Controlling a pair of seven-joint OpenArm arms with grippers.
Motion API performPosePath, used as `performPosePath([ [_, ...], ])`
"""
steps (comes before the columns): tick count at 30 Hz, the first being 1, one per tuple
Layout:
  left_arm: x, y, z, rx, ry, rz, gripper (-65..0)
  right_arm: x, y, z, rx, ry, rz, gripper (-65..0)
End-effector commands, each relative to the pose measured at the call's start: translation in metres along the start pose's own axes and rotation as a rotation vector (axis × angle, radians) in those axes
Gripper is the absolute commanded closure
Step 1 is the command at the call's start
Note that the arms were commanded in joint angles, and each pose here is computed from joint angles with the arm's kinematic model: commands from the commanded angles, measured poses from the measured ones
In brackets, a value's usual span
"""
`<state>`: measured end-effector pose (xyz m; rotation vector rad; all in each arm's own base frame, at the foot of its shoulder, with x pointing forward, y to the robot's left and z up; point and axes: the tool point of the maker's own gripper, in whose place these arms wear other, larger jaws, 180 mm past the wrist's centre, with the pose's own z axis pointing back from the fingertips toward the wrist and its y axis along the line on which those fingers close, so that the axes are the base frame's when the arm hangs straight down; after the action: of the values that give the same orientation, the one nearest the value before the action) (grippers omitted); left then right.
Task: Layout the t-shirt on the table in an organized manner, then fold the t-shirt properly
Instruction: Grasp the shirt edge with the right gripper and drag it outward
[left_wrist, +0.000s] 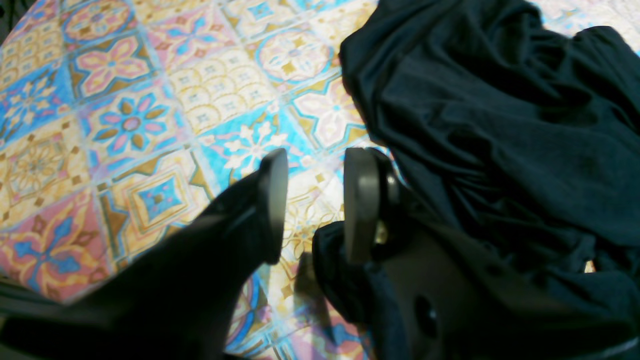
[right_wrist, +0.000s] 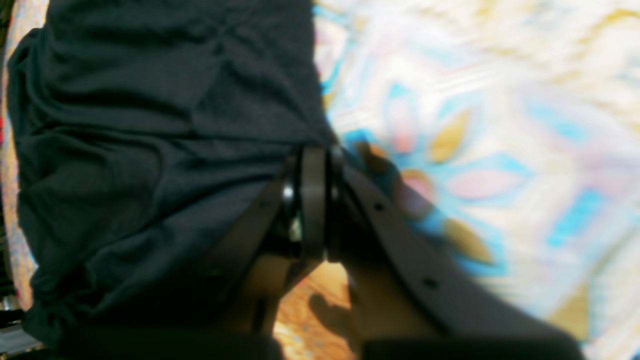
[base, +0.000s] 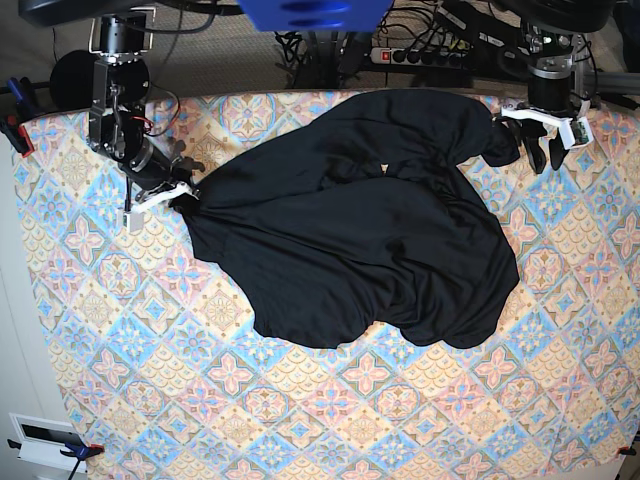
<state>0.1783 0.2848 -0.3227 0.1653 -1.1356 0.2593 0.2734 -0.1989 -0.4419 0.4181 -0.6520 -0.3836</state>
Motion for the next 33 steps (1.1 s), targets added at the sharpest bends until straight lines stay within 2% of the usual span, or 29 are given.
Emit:
performPosePath([
  [1,0.01,0.0,0.001,-0.005,-0.037,-0.011,-18.9,0.0,-0.032,0.008,-0.126,0.034,0.038,0.0],
  [11,0.01,0.0,0.001,-0.005,-0.037,-0.011,-18.9,0.038,-0.042,0.021,-0.155,-0.021,0.108,0.0],
  [21,0.01,0.0,0.001,-0.004,-0.037,-0.01,-18.9,0.064,-0.068,0.042,-0.212,-0.108,0.046,-0.5],
  [28,0.01,0.0,0.001,-0.004,-0.037,-0.01,-19.0,0.066,-0.065,0.042,-0.207,-0.113,0.053,-12.5],
  [33,0.01,0.0,0.001,-0.004,-0.037,-0.01,-19.1,0.077,-0.047,0.051,-0.177,-0.156,0.098,-17.5],
])
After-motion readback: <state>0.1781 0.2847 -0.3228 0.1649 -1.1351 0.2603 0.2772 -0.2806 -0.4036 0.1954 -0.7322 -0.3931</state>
